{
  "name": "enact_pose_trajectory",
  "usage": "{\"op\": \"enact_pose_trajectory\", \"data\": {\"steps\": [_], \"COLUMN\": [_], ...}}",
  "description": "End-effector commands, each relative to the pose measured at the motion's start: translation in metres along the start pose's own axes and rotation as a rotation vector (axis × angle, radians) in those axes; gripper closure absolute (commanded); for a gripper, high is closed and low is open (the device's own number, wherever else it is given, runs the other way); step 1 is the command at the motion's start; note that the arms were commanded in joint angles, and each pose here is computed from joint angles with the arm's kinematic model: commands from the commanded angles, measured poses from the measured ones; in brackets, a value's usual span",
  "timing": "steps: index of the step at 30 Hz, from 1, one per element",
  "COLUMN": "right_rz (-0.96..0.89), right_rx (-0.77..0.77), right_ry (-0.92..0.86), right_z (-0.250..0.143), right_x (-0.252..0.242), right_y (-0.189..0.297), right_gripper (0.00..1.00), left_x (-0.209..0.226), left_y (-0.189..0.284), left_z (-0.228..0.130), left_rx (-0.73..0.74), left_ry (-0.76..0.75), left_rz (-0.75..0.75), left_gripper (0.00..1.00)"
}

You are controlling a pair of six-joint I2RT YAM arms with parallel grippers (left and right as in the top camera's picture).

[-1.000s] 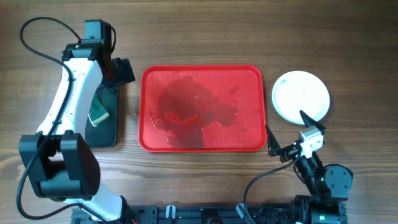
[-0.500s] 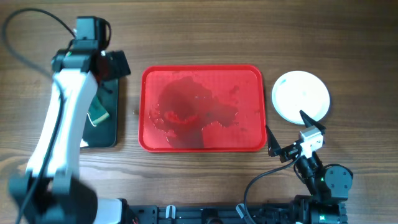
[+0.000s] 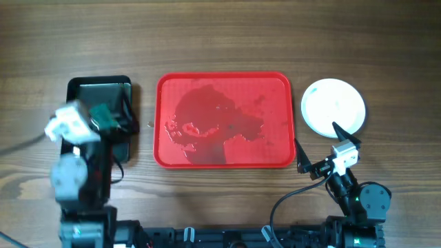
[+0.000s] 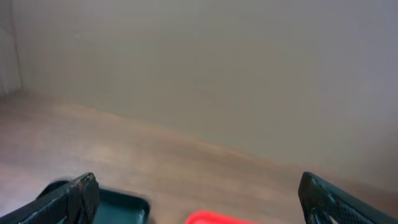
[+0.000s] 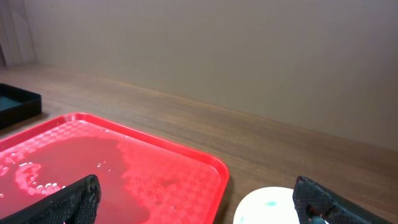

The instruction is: Clean dirty plates on tray and stack at the side

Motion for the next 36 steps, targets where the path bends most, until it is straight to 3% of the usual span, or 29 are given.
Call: {"op": "enact_pose_trajectory", "data": {"steps": [1, 6, 17, 36], "right_rz": [-0.003, -0.003, -0.003, -0.003], "right_rx": [-0.008, -0.007, -0.007, -0.007], "right_ry": [0.014, 0.014, 0.014, 0.014], "right_z": [0.001, 0.000, 0.000, 0.000], "right_x": [0.000, 0.000, 0.000, 0.000], "right_y": [0.000, 0.000, 0.000, 0.000], "right_gripper": [0.00, 0.00, 0.00, 0.00], "left_x": [0.014, 0.027, 0.050, 0.051], "left_y": [0.014, 0.021, 0.025, 0.026], "left_z": [-0.040, -0.083, -0.132, -0.132], "left_rx": [-0.039, -0.038, 0.067, 0.071], "left_ry": [-0.014, -0.130, -0.158, -0.157], "left_rz": [-0.090, -0.189, -0.151, -0.145], "left_gripper": [0.00, 0.00, 0.00, 0.00]}}
Point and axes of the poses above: each gripper's point midway between its finger pads, its own y axis back along the fingers, its own x axis along the line the jaws close on, z = x × y, the point moved 8 cm from there along y, back along the fingers, and after that the axes turned 10 degrees about y, right-handed, at the moved point
